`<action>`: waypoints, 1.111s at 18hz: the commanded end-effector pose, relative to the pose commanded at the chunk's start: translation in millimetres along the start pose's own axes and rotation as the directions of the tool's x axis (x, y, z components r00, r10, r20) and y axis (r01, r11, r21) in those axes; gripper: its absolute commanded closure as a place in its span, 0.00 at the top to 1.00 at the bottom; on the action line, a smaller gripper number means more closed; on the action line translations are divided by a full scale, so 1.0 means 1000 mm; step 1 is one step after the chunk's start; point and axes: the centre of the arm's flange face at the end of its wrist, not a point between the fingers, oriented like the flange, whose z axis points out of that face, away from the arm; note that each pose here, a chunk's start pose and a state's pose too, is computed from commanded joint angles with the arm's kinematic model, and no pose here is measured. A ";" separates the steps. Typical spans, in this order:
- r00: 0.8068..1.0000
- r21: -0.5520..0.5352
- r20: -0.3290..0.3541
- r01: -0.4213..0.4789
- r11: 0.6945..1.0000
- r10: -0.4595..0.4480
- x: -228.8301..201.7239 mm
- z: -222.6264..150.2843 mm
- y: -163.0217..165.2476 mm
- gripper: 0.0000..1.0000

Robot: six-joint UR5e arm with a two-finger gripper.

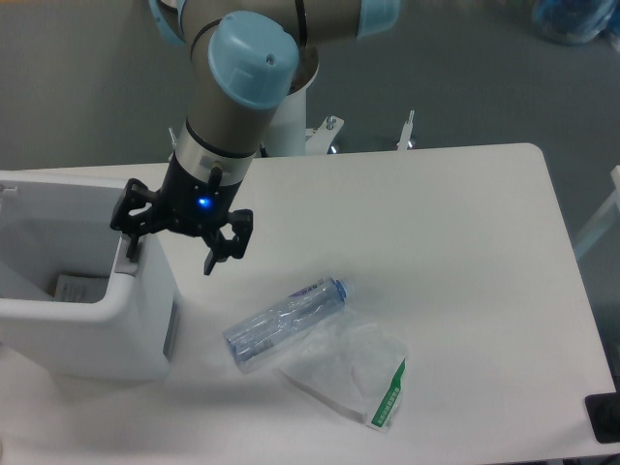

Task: Open the trash can

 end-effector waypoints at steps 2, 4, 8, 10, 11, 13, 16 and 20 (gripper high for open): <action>1.000 0.015 0.008 0.013 1.000 -0.014 -0.011 -0.010 0.000 1.00; 0.999 0.042 0.022 0.034 0.999 -0.035 -0.028 -0.025 0.000 1.00; 0.998 0.083 0.047 0.049 0.995 -0.053 -0.061 -0.045 -0.002 1.00; 0.997 0.095 0.058 0.040 0.995 -0.046 -0.075 -0.051 -0.002 1.00; 0.997 0.106 0.066 0.028 0.994 -0.035 -0.083 -0.052 -0.003 1.00; 0.995 0.115 0.103 0.002 0.993 -0.014 -0.091 -0.051 -0.006 1.00; 0.968 0.089 0.248 0.010 0.996 -0.032 -0.125 -0.045 -0.008 1.00; 0.944 -0.001 0.325 -0.059 0.998 0.056 -0.169 -0.022 -0.011 1.00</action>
